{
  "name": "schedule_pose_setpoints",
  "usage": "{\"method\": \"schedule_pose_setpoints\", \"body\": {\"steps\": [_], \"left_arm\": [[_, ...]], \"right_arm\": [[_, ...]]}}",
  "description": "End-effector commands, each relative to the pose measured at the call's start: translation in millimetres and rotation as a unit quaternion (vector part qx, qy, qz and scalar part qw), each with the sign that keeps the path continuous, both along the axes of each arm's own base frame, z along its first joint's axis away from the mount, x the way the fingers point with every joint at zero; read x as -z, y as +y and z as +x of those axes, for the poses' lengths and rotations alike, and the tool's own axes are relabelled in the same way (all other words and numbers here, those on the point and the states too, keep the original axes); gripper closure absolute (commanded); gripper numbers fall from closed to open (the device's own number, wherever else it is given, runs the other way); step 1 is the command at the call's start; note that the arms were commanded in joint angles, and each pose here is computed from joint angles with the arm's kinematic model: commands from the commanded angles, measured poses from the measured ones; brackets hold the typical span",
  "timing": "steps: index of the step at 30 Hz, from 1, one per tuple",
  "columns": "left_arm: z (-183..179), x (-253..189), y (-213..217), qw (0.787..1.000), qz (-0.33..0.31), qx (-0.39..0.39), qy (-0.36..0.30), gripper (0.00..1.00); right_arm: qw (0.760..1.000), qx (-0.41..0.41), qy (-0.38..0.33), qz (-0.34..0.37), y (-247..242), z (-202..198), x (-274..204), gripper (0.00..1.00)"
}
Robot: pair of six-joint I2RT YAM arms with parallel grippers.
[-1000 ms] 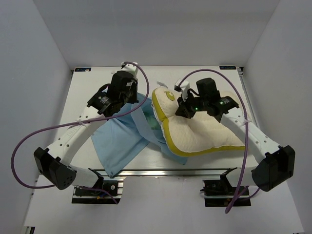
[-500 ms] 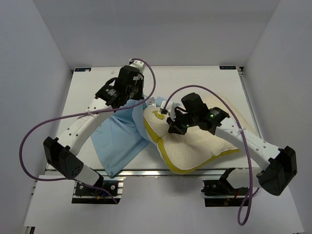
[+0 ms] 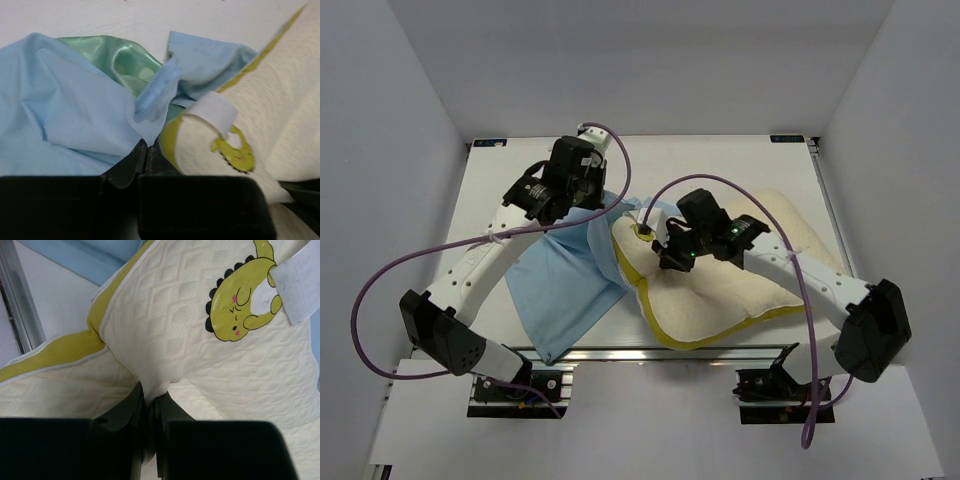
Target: Put the pillow into the pillowcase
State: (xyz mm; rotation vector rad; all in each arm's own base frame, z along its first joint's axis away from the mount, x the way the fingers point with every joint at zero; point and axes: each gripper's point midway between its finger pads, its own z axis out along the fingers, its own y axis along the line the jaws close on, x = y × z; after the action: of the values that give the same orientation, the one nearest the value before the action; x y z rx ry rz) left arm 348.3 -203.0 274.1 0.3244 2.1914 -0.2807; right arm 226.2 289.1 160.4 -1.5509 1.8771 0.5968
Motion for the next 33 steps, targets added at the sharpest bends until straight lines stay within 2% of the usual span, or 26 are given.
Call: {"method": "schedule_pose_setpoints", "body": {"steps": [1, 9, 14, 17, 21, 29, 33], "left_arm": [[5, -21, 22, 0.999, -0.002, -0.04, -0.025, 0.99], [-9, -29, -29, 0.993, -0.084, 0.088, -0.007, 0.99], [-22, -35, -38, 0.988, -0.092, 0.127, 0.003, 0.98], [-31, -39, -45, 0.982, -0.103, 0.16, 0.012, 0.98], [-49, -39, -57, 0.969, -0.132, 0.207, 0.028, 0.98], [-76, -7, -57, 0.96, -0.158, 0.223, 0.062, 0.98], [-81, -3, -59, 0.956, -0.176, 0.228, 0.065, 0.98]], "right_arm": [[0.997, -0.021, -0.056, 0.051, 1, -5, -41, 1.0], [0.998, -0.023, -0.05, 0.041, 11, 5, -38, 1.0], [0.998, -0.041, -0.034, 0.018, 31, 8, -19, 1.0], [0.998, -0.034, -0.049, 0.007, 37, 19, -9, 1.0], [0.995, 0.007, -0.094, 0.019, 47, 53, -15, 1.0], [0.988, 0.101, -0.088, 0.076, 50, 115, -43, 1.0], [0.984, 0.123, -0.082, 0.099, 47, 130, -45, 1.0]]}}
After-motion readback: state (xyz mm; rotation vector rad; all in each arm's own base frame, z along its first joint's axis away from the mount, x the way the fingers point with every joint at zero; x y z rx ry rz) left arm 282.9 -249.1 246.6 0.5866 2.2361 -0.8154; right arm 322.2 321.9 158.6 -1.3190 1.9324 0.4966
